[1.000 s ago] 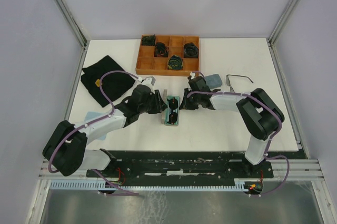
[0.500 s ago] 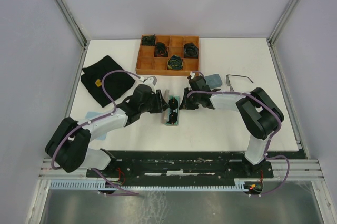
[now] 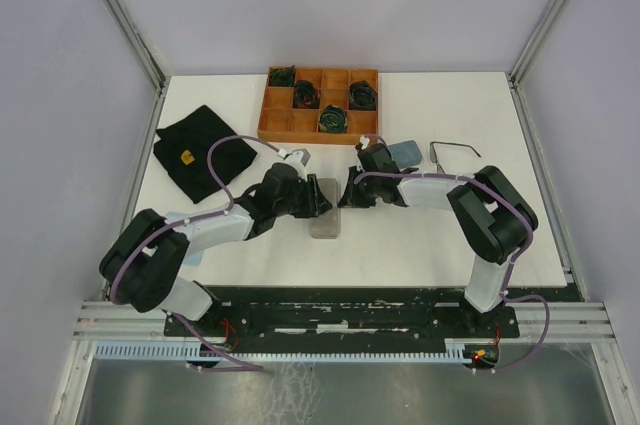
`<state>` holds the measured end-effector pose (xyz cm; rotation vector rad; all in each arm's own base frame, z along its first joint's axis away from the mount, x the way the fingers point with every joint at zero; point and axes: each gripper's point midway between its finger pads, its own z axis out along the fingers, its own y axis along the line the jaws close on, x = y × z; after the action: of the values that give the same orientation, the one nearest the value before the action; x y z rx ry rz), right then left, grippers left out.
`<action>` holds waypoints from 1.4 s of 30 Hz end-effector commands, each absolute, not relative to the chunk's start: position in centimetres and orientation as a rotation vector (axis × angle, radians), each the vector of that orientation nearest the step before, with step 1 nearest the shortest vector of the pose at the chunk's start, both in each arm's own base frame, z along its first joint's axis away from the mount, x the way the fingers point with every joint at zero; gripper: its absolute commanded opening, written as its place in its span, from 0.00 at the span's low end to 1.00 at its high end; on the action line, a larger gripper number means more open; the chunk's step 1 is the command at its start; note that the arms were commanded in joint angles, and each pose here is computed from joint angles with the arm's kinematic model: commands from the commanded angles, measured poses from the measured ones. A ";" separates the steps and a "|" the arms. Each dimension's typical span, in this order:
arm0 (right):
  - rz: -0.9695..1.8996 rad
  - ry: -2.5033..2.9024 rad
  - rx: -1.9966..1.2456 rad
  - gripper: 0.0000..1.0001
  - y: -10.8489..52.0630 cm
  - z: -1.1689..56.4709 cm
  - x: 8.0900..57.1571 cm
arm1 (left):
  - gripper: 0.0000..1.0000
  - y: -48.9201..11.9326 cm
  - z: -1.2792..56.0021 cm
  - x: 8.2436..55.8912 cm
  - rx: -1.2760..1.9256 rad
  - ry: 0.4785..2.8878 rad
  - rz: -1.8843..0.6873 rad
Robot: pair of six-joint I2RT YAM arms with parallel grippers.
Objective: Organize the sunglasses
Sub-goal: Close the sunglasses case at the center of the board, then move the sunglasses case at the center of the board.
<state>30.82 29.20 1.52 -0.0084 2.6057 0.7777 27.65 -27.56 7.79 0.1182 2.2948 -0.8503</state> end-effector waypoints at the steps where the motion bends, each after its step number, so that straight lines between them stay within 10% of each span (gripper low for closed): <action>1: 0.735 2.627 -0.015 0.17 29.1 0.5 30.8 | 0.45 -28.6 7.1 27.0 0.131 2.328 -0.889; 15: 0.390 2.546 -0.033 0.39 23.4 3.4 31.2 | 0.62 -26.0 11.8 28.7 0.108 2.227 -0.718; 42: 0.494 2.510 -0.122 0.48 23.0 5.6 28.6 | 0.55 -24.8 2.3 27.2 0.150 2.454 -0.475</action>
<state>28.08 22.74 4.44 -0.1054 2.5655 0.4660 27.45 -24.83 3.85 0.0803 2.4372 -0.5544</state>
